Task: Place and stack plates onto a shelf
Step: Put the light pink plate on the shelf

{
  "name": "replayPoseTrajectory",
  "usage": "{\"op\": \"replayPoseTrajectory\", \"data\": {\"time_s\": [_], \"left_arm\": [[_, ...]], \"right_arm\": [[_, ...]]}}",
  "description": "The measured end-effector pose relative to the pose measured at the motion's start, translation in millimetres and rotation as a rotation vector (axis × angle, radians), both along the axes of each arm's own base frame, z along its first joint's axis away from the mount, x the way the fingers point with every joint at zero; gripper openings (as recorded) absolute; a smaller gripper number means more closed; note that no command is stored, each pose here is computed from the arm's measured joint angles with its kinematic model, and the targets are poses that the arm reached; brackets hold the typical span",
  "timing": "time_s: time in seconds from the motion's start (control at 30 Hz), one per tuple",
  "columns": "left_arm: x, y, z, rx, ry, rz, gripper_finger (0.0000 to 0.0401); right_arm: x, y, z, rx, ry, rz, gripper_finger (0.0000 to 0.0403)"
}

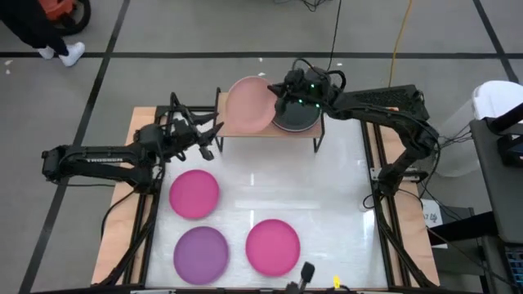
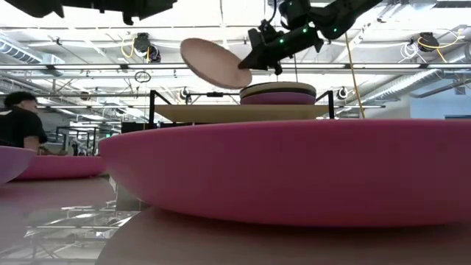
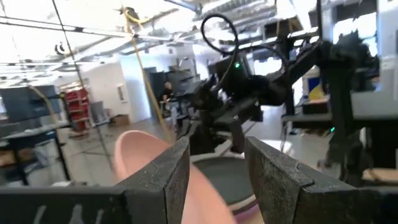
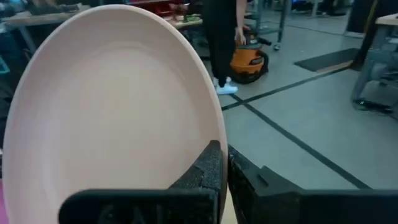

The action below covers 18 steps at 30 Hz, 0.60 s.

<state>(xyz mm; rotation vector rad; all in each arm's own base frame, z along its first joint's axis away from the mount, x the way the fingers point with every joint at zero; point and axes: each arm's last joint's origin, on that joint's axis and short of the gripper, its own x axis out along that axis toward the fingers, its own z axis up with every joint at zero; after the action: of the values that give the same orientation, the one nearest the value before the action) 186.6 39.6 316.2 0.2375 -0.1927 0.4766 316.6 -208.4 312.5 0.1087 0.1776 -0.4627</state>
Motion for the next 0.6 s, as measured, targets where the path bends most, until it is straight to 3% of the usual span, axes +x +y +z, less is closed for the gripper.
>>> {"op": "replayPoseTrajectory", "data": {"time_s": [0.1, 0.3, 0.6], "left_arm": [[-9.4, -0.5, -0.5, 0.012, 0.059, 0.051, 0.0161], [-17.5, 4.6, -4.9, 0.005, 0.144, 0.27, 0.0161], [-17.3, 5.8, -4.4, 0.038, 0.16, 0.293, 0.0161]], "right_arm": [[3.1, -10.4, -7.2, 0.0, -0.023, 0.004, 0.0], [12.0, -23.9, -17.5, -0.013, -0.073, -0.043, 0.0], [40.5, -39.2, -27.8, 0.021, -0.006, -0.009, 0.0]]}}
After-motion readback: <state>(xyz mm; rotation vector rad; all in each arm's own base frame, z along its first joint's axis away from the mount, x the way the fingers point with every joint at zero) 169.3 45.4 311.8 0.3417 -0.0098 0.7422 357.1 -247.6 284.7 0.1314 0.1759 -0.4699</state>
